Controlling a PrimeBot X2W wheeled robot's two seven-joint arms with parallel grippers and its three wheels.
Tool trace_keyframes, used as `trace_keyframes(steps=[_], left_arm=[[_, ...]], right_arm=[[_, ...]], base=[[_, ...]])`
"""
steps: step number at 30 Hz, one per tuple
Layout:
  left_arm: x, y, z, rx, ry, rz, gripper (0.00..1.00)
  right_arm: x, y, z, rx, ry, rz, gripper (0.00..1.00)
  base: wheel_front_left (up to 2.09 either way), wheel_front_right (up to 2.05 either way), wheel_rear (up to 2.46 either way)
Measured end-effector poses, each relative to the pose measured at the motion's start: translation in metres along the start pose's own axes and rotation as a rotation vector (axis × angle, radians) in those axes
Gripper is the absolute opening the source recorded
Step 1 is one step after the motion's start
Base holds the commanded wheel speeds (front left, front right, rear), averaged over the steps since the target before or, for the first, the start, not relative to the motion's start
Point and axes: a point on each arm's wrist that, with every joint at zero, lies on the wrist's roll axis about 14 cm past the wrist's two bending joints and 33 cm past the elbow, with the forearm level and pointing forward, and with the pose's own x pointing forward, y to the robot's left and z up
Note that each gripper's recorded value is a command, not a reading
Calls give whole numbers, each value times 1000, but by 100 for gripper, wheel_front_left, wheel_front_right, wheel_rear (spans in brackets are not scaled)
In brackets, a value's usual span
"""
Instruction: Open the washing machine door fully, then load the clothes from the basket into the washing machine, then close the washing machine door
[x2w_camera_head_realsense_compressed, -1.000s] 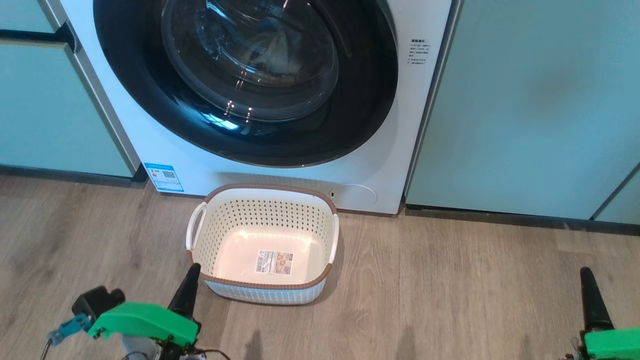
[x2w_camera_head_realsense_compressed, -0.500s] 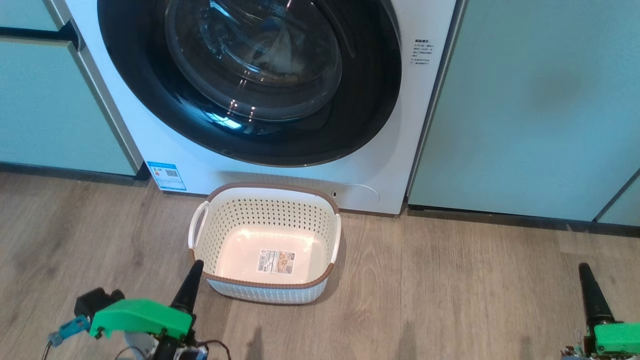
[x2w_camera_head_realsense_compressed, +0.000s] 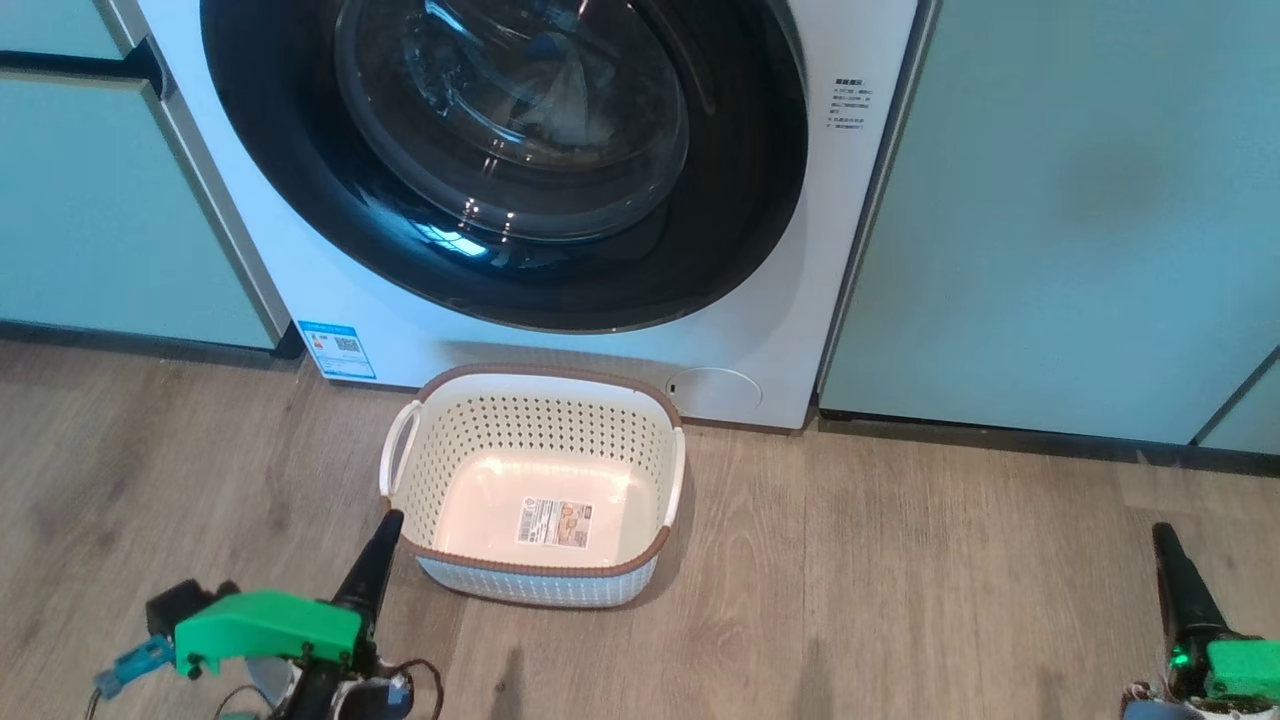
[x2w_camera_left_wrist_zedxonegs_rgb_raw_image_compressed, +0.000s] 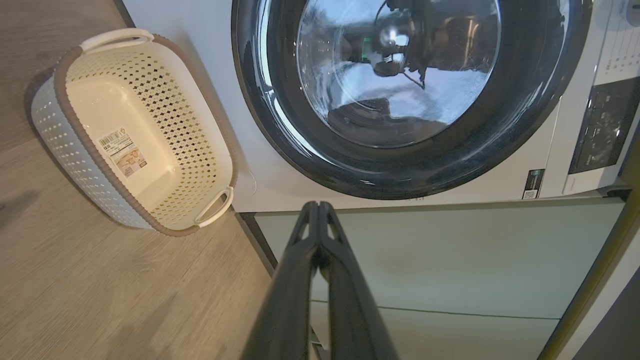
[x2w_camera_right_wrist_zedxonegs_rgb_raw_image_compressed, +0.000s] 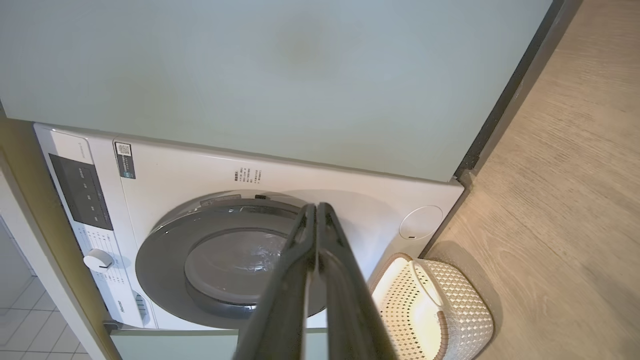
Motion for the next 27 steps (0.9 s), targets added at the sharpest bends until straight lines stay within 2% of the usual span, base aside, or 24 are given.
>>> trace_keyframes(steps=[21,27], left_arm=[[7,-6,5,-252,-15,-37,0],[7,-5,5,-257,-17,-36,0]], right_arm=[[11,7,-5,228,29,19,0],[14,12,-4,233,28,33,0]], base=[[0,0,0],[0,0,0]])
